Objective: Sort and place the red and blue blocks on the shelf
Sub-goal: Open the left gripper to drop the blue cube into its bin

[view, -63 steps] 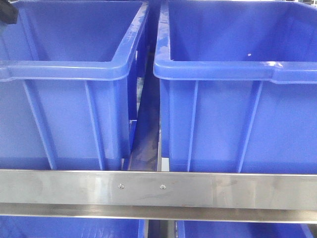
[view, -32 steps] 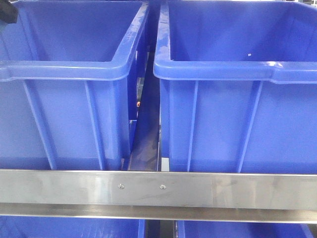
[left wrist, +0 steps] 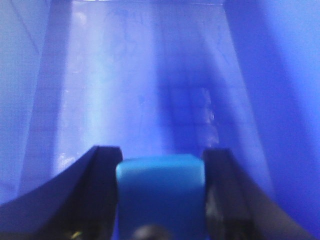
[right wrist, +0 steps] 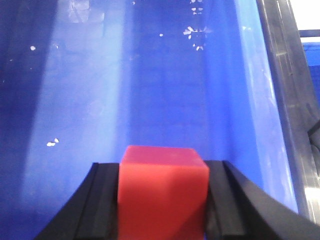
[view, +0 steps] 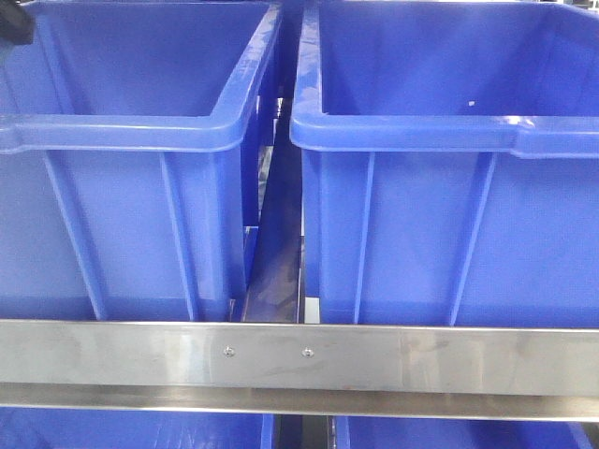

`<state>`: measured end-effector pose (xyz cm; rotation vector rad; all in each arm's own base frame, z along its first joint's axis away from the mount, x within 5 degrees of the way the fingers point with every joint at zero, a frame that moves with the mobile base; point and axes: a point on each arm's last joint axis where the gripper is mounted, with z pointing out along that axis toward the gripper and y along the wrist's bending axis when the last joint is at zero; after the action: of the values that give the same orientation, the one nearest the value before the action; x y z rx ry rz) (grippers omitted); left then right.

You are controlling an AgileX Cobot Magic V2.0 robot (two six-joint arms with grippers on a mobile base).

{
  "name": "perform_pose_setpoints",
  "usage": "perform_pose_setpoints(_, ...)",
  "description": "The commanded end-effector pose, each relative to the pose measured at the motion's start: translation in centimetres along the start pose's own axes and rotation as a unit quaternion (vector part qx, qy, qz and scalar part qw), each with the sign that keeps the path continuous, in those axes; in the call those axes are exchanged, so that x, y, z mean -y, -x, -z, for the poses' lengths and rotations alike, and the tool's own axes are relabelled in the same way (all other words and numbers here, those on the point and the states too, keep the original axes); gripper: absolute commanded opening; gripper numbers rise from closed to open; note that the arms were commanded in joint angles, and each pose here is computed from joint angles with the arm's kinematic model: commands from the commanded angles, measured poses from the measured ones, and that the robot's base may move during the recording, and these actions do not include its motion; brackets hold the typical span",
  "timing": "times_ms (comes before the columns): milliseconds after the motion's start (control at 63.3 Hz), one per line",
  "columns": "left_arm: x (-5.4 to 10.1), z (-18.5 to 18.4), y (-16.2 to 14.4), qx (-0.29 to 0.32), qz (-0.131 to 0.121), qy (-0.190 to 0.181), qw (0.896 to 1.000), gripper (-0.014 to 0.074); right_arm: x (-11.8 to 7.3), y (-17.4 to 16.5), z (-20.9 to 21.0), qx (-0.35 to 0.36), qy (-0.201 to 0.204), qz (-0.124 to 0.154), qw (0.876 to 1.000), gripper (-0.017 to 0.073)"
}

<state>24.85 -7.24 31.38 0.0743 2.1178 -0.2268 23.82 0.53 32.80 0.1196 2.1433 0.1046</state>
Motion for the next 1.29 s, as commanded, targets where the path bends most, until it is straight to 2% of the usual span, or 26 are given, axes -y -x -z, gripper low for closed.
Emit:
perform_pose_setpoints(0,0.49,1.09,2.10,0.066,-0.001,-0.021,0.998,0.0435,-0.27,2.03,1.13,0.064,0.006,0.009,0.998,0.0321)
perform_pose_setpoints(221,0.49,1.09,2.10,0.066,-0.001,-0.021,0.998,0.0435,-0.27,2.03,1.13,0.064,0.006,0.009,0.998,0.0426)
perform_pose_setpoints(237,0.04,1.07,2.19,0.067,0.003,-0.013,0.998,0.0435,-0.27,2.03,1.13,0.064,0.006,0.009,0.998,0.0430)
perform_pose_setpoints(458,-0.03,1.05,2.04,0.059,0.003,-0.010,0.998,0.0437,-0.27,2.03,1.13,0.064,0.006,0.009,0.998,0.0431)
perform_pose_setpoints(631,-0.13,1.02,1.82,0.046,0.003,-0.004,0.999,0.0503,-0.27,2.02,1.13,0.063,0.006,0.010,0.998,0.0434)
perform_pose_setpoints(947,-0.13,1.02,1.81,0.046,0.003,-0.004,0.999,0.0516,-0.26,2.00,1.13,0.062,0.006,0.010,0.998,0.0567)
perform_pose_setpoints(1279,-0.13,1.02,1.81,0.046,0.003,-0.004,0.999,0.0514,-0.26,1.98,1.13,0.061,0.006,0.010,0.998,0.0573)
